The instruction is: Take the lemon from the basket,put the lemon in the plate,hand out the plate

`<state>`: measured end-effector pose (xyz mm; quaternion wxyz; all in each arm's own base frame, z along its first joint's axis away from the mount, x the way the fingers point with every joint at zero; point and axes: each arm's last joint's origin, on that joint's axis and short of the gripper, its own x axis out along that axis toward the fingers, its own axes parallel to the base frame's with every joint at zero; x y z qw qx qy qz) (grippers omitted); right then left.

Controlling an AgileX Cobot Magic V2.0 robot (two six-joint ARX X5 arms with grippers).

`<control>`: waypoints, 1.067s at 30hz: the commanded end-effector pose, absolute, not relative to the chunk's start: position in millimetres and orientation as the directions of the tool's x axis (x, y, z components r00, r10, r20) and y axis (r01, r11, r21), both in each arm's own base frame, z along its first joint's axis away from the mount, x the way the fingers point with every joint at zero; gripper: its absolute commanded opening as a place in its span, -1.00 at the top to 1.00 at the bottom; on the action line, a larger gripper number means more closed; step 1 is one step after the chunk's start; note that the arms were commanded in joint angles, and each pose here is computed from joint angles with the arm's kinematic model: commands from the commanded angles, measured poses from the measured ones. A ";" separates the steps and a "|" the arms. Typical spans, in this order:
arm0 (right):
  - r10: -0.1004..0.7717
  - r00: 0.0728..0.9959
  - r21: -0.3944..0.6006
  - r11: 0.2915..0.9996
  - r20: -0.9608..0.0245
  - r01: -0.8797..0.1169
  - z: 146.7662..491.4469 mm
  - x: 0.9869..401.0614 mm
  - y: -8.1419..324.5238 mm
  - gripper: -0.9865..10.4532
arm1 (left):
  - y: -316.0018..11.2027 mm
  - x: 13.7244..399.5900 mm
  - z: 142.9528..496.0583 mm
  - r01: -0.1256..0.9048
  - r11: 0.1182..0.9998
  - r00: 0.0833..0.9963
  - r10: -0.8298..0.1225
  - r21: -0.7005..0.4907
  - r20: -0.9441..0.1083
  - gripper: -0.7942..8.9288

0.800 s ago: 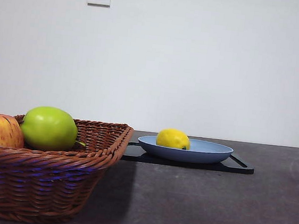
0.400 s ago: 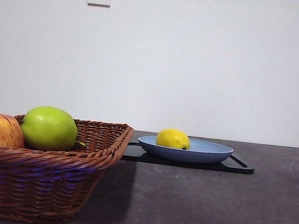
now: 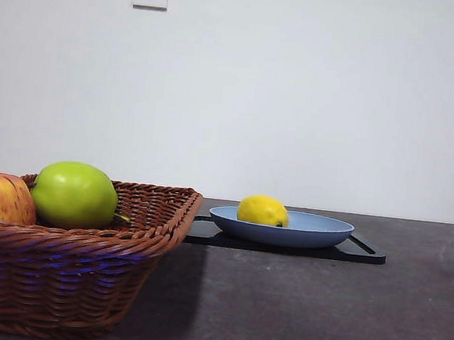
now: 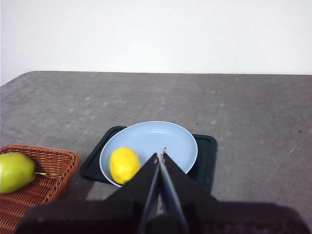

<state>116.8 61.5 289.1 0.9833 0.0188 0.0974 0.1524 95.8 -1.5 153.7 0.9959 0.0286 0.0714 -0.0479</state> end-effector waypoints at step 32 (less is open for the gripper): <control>0.170 0.985 -0.025 0.985 -0.034 -0.171 231.2 84.9 12.5 0.82 | -1.1 96.4 151.5 0.094 0.995 0.987 -0.087 0.043 -0.138 0.82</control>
